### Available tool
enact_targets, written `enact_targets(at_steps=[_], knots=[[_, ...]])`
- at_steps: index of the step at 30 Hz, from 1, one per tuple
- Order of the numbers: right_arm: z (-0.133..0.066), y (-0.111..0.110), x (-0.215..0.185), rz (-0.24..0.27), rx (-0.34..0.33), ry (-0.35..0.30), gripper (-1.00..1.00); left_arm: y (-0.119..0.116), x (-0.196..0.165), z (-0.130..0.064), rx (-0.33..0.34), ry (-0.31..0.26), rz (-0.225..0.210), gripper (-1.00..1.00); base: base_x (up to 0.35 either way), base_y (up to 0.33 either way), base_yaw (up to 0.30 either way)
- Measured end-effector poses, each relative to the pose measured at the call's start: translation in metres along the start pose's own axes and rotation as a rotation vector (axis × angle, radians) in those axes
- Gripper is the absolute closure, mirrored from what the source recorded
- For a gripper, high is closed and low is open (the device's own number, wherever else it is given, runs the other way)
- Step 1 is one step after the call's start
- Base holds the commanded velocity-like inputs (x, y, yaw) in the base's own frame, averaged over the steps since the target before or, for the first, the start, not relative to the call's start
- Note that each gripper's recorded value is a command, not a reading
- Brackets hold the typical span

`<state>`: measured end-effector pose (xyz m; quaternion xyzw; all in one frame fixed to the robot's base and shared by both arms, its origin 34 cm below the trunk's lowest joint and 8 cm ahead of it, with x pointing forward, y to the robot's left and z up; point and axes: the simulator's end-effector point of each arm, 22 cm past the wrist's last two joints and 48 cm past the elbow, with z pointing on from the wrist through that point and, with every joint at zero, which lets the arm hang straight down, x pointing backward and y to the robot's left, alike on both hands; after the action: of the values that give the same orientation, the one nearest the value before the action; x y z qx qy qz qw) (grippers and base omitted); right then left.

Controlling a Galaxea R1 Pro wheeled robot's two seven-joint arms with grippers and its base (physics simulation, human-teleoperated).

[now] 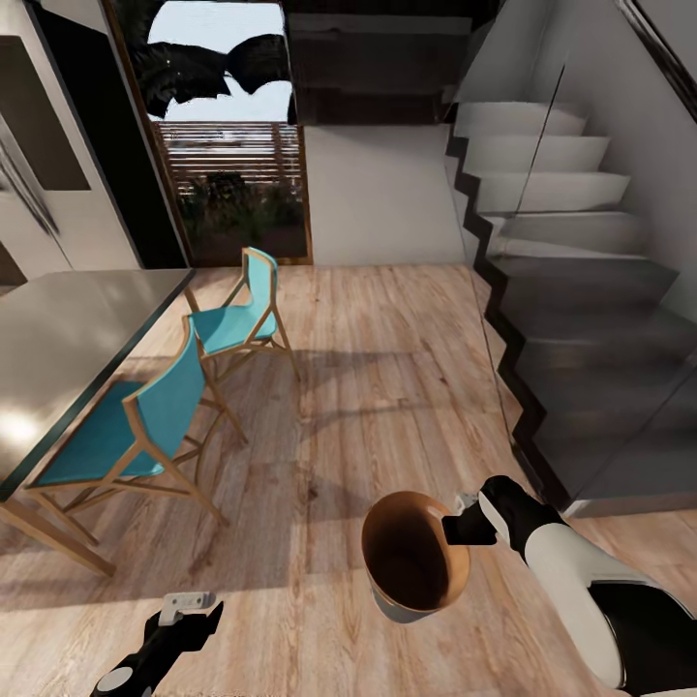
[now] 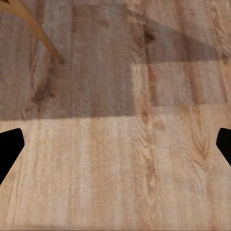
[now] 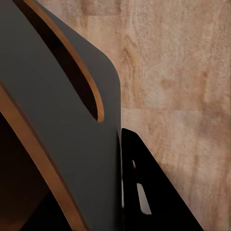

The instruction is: Put the three can of soda from the living room inside the tash can in the kitchen.

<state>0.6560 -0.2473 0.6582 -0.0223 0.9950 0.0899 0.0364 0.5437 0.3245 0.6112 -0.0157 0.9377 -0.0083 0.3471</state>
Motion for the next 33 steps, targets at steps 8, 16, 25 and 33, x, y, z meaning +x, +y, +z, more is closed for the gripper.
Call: enact_targets(at_steps=[8,16,25,33], knots=[[-0.011,0.003,0.0,0.001,-0.004,0.0,1.0,0.0,-0.006,-0.009,0.0,0.001,-0.001,-1.0,0.0,0.0,0.234],[-0.02,0.008,0.001,-0.001,-0.006,0.001,1.0,-0.001,-0.012,-0.018,0.001,0.001,-0.001,-1.0,0.0,0.0,0.249],[-0.031,0.012,0.001,-0.002,-0.01,0.001,1.0,-0.001,-0.018,-0.027,0.001,0.001,-0.002,-1.0,0.0,0.0,0.251],[-0.039,0.021,0.002,-0.005,-0.015,0.002,1.0,-0.001,-0.023,-0.036,0.001,0.001,-0.002,-1.0,0.0,0.0,0.252]])
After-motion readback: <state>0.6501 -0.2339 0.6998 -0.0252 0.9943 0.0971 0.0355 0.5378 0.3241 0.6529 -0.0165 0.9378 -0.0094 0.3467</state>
